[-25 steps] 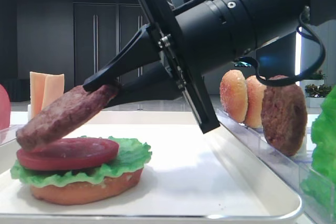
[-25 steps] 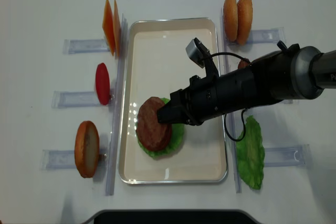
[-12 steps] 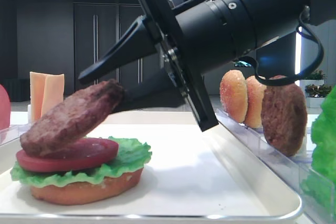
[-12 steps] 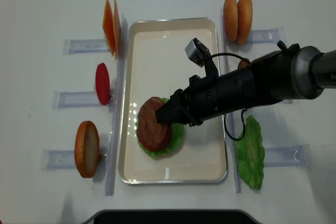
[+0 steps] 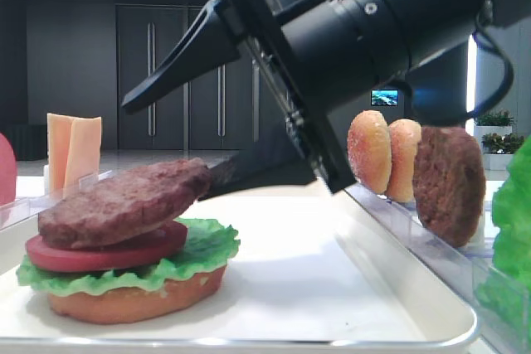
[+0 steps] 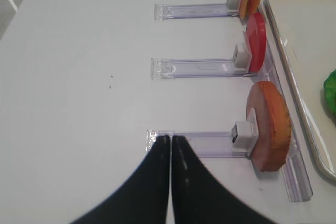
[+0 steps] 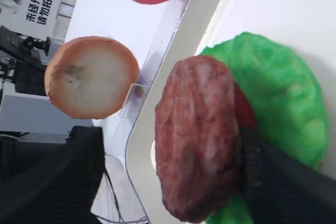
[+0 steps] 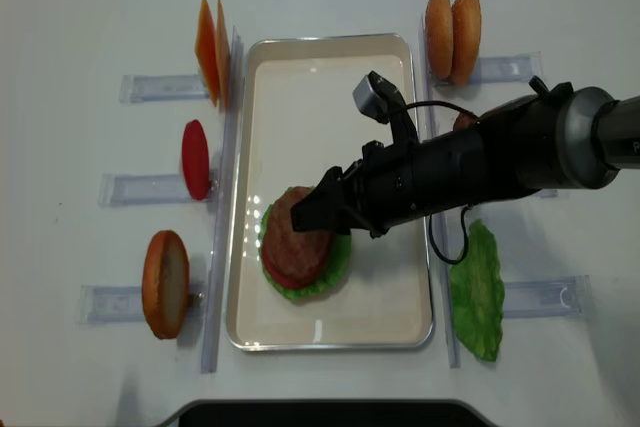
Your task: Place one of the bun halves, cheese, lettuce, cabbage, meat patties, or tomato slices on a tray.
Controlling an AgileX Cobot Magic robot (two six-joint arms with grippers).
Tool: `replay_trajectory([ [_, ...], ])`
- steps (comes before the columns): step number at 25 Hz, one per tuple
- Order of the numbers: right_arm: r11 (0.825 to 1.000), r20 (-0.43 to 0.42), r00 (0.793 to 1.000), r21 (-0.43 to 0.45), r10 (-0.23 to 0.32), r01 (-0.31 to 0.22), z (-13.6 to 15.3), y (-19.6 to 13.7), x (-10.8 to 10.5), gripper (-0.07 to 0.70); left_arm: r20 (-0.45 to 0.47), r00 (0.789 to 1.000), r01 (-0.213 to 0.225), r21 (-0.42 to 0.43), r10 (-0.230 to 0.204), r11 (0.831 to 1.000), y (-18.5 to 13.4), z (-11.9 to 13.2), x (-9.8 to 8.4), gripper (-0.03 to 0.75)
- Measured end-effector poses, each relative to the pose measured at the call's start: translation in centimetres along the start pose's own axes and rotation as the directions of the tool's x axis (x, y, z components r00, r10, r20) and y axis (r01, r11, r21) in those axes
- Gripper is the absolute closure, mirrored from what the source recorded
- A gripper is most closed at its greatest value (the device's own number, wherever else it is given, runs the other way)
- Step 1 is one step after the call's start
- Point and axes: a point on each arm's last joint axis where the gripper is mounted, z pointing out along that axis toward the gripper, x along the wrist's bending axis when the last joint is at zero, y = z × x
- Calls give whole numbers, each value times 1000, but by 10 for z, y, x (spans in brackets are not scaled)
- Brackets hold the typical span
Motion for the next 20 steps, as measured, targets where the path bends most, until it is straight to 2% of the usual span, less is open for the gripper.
replay_trajectory([
  [4,997,54,996,-35,-73,75,-12,7,12,137,0,1000,0,0,0,1000,0,0,0,722],
  [7,987,107,984,-46,-146,151,-23,12,21,136,0,1000,0,0,0,1000,0,0,0,722],
  [12,954,167,944,-40,-285,296,-50,15,48,139,0,1000,0,0,0,1000,0,0,0,722],
  [14,942,208,921,9,-331,336,-65,12,60,153,0,1000,0,0,0,1000,0,0,0,722],
  [15,931,237,901,48,-362,362,-74,9,64,160,0,1000,0,0,0,1000,0,0,0,722],
  [16,936,263,899,75,-350,343,-85,6,68,169,0,1000,0,0,0,1000,0,0,0,722],
  [17,941,323,884,111,-339,321,-96,4,67,177,0,1000,0,0,0,1000,0,0,0,722],
  [18,938,389,854,147,-345,312,-110,2,65,183,0,1000,0,0,0,1000,0,0,0,722],
  [19,953,456,836,153,-304,263,-124,0,64,185,0,1000,0,0,0,1000,0,0,0,722],
  [20,962,540,796,168,-272,215,-140,-3,61,188,0,1000,0,0,0,1000,0,0,0,722],
])
